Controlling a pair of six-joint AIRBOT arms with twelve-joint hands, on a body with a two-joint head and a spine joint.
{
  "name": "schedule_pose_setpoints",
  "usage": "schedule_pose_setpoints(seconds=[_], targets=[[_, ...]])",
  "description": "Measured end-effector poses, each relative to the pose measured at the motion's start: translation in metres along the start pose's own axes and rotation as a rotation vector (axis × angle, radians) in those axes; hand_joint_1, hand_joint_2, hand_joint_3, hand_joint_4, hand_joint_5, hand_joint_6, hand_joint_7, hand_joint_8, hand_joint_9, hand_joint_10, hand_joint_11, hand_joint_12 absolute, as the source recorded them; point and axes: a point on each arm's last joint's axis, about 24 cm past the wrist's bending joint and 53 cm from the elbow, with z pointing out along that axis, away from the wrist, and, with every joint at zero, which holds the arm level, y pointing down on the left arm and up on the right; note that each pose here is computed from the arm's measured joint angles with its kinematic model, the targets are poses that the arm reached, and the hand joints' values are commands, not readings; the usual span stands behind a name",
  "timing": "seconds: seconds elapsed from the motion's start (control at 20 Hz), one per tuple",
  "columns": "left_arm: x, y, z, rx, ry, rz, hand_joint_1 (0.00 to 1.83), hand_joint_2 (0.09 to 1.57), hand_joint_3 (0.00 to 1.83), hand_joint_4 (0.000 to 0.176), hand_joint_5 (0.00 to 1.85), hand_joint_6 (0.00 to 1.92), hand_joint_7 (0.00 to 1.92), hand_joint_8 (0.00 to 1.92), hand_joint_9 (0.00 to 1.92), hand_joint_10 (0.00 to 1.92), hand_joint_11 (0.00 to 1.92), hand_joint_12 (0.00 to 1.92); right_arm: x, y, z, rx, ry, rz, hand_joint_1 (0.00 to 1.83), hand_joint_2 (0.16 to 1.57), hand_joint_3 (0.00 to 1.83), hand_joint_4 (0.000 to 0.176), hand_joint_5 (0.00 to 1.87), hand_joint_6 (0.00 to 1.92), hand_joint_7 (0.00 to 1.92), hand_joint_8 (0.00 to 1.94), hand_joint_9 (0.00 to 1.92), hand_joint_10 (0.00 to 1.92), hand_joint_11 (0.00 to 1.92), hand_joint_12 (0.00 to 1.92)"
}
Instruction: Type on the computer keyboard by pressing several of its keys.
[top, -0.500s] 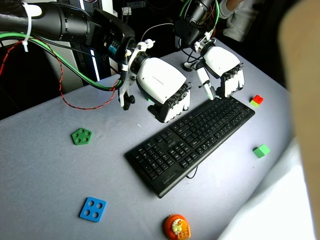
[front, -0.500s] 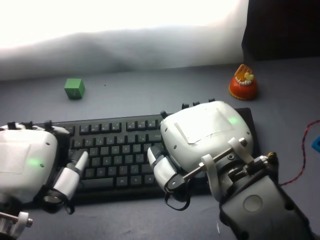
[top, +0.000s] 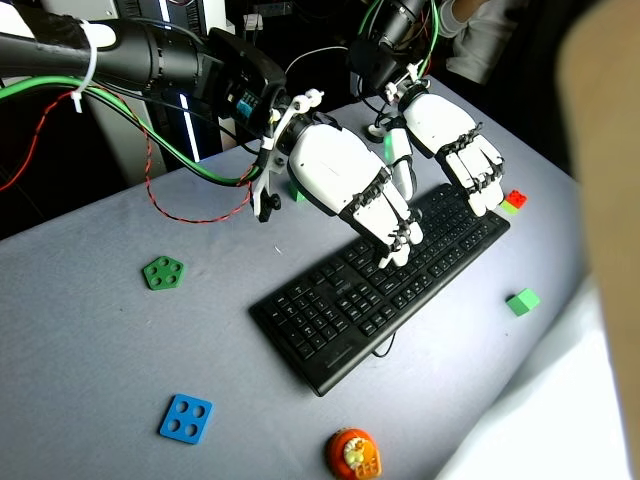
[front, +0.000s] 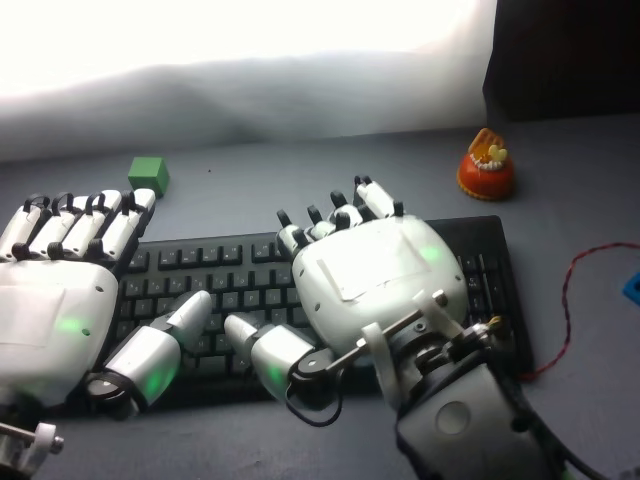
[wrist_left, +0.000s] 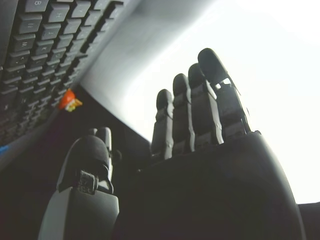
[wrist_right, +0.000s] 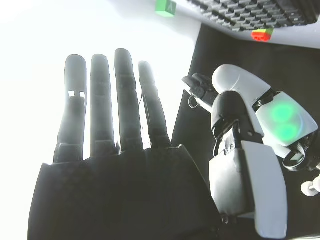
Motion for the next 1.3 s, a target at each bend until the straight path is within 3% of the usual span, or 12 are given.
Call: schedule_pose_setpoints(seconds=[0.1,0.2,0.45,0.65,0.75,0.9,1.0,1.1,1.15,1.25,1.3], targets=[[0.0,0.005,0.0,0.001,0.004,0.02,0.0,1.33,0.01,0.039,0.14,0.05,0.2,0.0,0.18,0.16,0.0,1.09,0.011,0.001,0.002,0.005,0.012,-0.008,0.0,1.21,0.0,0.0,0.36,0.24,0.51,0.01,0.34,0.32,0.0,1.23],[0.003,0.01,0.001,0.006,0.019,0.053,0.0,1.33,0.01,0.043,0.16,0.05,0.23,0.01,0.21,0.16,0.0,1.12,0.02,0.002,0.007,0.007,0.018,-0.012,0.0,1.21,0.0,0.0,0.37,0.23,0.52,0.01,0.34,0.32,0.0,1.28],[0.022,0.004,-0.004,0.066,0.094,0.096,0.0,1.33,0.0,0.045,0.16,0.04,0.24,0.01,0.22,0.15,0.0,1.17,0.037,-0.009,0.023,0.033,0.016,-0.034,0.0,1.2,0.0,0.0,0.37,0.23,0.54,0.01,0.35,0.33,0.0,1.32],[0.039,0.007,-0.009,0.09,0.158,0.15,0.01,1.33,0.0,0.038,0.2,0.05,0.25,0.01,0.23,0.15,0.0,1.19,0.034,-0.013,0.034,0.036,-0.019,-0.045,0.0,1.2,0.0,0.0,0.37,0.23,0.54,0.01,0.35,0.34,0.0,1.35],[0.051,0.009,-0.013,0.089,0.206,0.158,0.03,1.32,0.0,0.042,0.22,0.05,0.25,0.01,0.24,0.14,0.0,1.16,0.042,-0.019,0.037,0.046,-0.017,-0.051,0.0,1.21,0.0,0.0,0.37,0.23,0.55,0.0,0.35,0.42,0.0,1.39],[0.06,0.011,-0.015,0.093,0.239,0.181,0.0,1.33,0.0,0.026,0.28,0.07,0.26,0.01,0.24,0.13,0.0,1.09,0.047,-0.023,0.04,0.046,-0.02,-0.049,0.0,1.21,0.0,0.0,0.36,0.22,0.6,0.01,0.33,0.56,0.0,1.45],[0.067,0.017,-0.016,0.075,0.271,0.201,0.06,1.32,0.0,0.0,0.53,0.16,0.33,0.02,0.27,0.12,0.0,1.2,0.045,-0.02,0.042,0.037,-0.035,-0.049,0.0,1.21,0.0,0.0,0.54,0.31,0.63,0.01,0.25,0.68,0.0,1.47],[0.067,0.018,-0.016,0.074,0.273,0.208,0.08,1.32,0.0,0.0,0.68,0.21,0.44,0.04,0.34,0.14,0.0,1.28,0.046,-0.02,0.042,0.032,-0.041,-0.053,0.0,1.21,0.0,0.0,0.77,0.42,0.65,0.01,0.18,0.71,0.0,1.41],[0.065,0.017,-0.015,0.075,0.261,0.21,0.08,1.32,0.0,0.0,0.7,0.21,0.6,0.05,0.41,0.16,0.0,1.27,0.046,-0.016,0.041,0.021,-0.047,-0.052,0.0,1.21,0.0,0.0,0.8,0.44,0.72,0.04,0.2,0.68,0.0,1.2],[0.063,0.019,-0.014,0.065,0.253,0.213,0.08,1.32,0.0,0.0,0.57,0.13,0.76,0.04,0.53,0.25,0.0,1.35,0.045,-0.013,0.041,0.01,-0.057,-0.054,0.01,1.22,0.0,0.0,0.59,0.43,0.95,0.09,0.4,0.66,0.0,1.08],[0.062,0.019,-0.014,0.065,0.252,0.215,0.07,1.33,0.0,0.004,0.4,0.05,0.74,0.02,0.59,0.29,0.0,1.38,0.045,-0.012,0.041,0.01,-0.06,-0.052,0.0,1.22,0.0,0.0,0.45,0.39,0.98,0.1,0.59,0.77,0.0,1.29]])
